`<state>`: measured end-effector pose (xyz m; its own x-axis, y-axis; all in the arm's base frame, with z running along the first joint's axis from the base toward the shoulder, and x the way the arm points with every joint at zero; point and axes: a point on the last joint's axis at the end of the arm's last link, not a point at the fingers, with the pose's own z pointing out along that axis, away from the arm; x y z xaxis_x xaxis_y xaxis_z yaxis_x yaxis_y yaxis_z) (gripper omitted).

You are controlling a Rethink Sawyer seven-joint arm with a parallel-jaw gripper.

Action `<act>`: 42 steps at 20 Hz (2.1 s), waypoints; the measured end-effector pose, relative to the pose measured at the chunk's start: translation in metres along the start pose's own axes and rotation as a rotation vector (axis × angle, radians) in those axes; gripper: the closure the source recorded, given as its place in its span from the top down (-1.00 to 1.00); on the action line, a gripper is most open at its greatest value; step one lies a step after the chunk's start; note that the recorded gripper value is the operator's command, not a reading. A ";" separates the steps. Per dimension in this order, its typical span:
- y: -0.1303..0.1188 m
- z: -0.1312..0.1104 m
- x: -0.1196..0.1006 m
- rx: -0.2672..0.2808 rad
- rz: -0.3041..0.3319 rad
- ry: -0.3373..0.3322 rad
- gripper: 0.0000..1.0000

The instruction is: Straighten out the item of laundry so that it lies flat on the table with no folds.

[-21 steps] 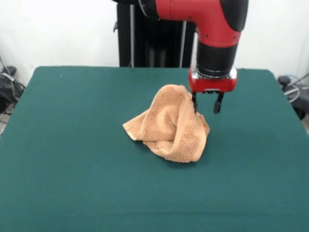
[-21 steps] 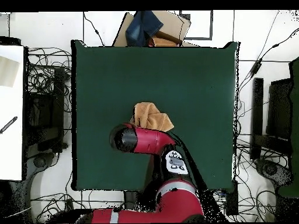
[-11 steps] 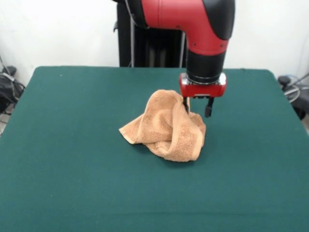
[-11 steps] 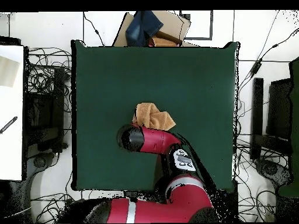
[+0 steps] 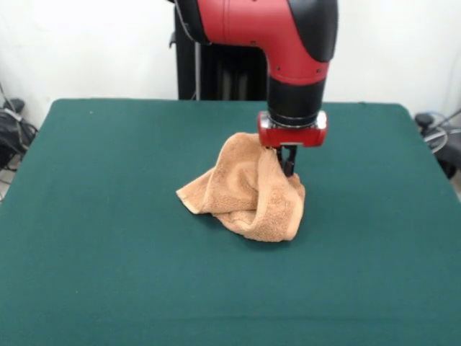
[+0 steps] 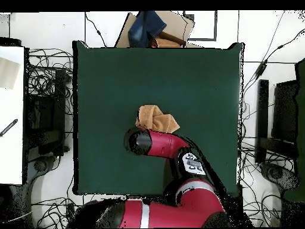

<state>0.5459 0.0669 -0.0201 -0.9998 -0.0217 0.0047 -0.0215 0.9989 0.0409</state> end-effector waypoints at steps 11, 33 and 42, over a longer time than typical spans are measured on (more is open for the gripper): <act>0.001 0.000 0.001 0.003 -0.013 -0.006 -1.00; 0.080 -0.143 -0.005 0.036 -0.135 -0.109 -1.00; 0.051 -0.148 -0.007 0.034 -0.076 -0.106 1.00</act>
<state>0.5522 0.1123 0.1297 -0.9902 -0.0944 -0.1031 -0.0952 0.9955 0.0029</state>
